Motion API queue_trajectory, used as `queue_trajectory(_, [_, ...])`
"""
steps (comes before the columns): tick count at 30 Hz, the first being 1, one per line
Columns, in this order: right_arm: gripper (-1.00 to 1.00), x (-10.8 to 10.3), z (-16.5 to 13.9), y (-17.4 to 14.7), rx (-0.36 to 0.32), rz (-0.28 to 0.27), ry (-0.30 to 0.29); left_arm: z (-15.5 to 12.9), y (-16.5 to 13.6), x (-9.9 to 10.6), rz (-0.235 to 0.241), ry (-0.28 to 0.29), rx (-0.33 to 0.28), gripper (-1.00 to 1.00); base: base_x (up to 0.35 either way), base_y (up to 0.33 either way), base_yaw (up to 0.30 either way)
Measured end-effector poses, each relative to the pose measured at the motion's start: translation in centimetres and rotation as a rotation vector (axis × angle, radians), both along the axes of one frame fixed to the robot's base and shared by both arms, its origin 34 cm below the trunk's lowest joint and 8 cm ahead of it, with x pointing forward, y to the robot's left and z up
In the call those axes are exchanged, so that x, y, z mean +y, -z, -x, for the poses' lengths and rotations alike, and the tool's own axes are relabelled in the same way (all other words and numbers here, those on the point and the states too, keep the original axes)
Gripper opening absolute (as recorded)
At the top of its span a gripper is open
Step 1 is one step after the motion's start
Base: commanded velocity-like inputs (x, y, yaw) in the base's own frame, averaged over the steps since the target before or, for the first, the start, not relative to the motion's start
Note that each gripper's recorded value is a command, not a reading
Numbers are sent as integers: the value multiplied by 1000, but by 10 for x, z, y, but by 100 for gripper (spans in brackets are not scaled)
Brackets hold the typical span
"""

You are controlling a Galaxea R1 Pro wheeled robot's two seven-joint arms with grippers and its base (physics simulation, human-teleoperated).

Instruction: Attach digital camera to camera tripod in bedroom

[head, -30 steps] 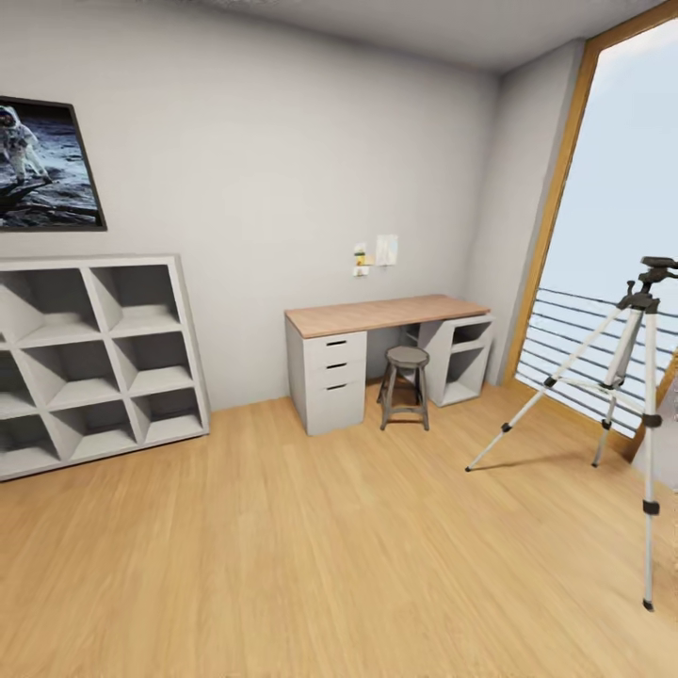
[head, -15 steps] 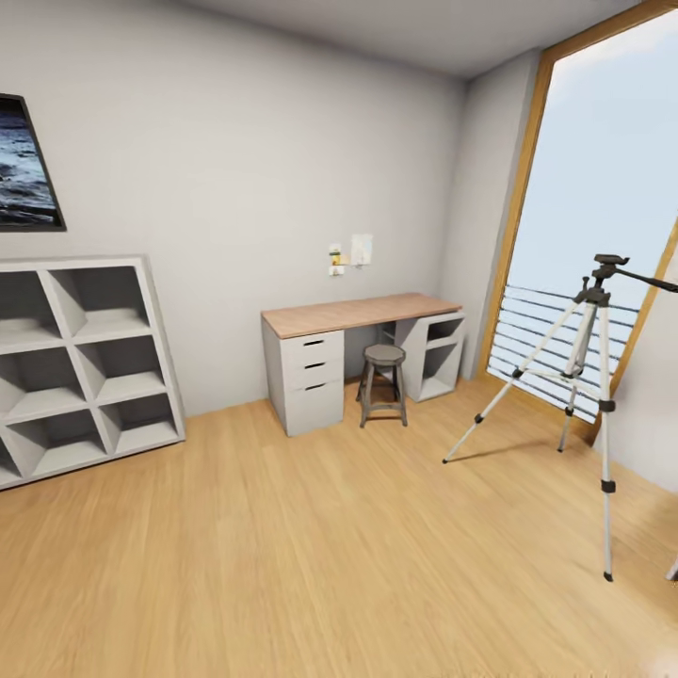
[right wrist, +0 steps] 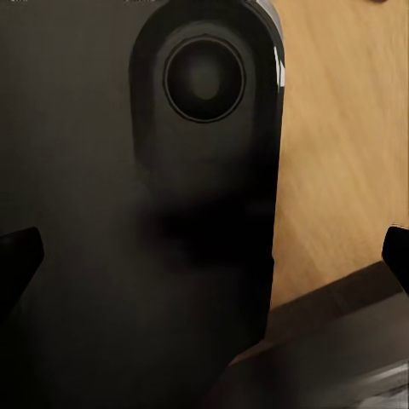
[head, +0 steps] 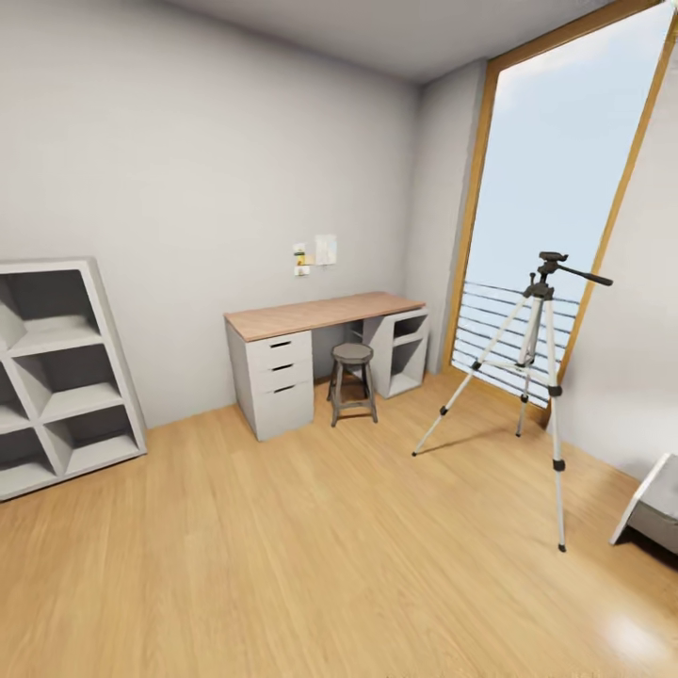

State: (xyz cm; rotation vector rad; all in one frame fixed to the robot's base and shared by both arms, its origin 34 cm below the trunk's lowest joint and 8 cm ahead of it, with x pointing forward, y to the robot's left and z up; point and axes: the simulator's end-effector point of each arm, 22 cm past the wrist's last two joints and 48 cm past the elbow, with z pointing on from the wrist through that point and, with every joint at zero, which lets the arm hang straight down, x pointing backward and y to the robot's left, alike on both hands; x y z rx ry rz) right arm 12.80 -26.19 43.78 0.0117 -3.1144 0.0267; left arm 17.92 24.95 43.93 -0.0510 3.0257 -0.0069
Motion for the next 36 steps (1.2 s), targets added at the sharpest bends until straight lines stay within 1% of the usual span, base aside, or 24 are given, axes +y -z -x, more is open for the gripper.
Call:
queue_trajectory(3, [100,0,0,0,0,0,0,0,0,1,1,-22,0,100,0,0,-242])
queue_trajectory(4, [100,0,0,0,-1,0,1,0,0,3,1,-53,-1,100,0,0,-242])
queue_trajectory(6, [100,0,0,0,-1,0,2,-1,0,5,1,-95,-2,100,0,0,-242])
queue_trajectory(8, [100,0,-2,0,-8,0,3,-2,0,8,3,-160,-4,100,0,0,-242])
queue_trajectory(12, [100,0,-4,0,-18,1,7,-2,0,11,2,-210,-5,100,0,0,-242])
queue_trajectory(15, [100,0,-5,0,-22,0,8,-1,0,12,2,-229,-3,100,0,0,-242])
queue_trajectory(19, [100,1,-5,0,-24,-1,8,-1,0,11,3,-237,-2,100,0,0,-242])
queue_trajectory(36, [100,0,-5,0,-24,-1,6,0,0,10,4,-241,1,100,0,0,-248])
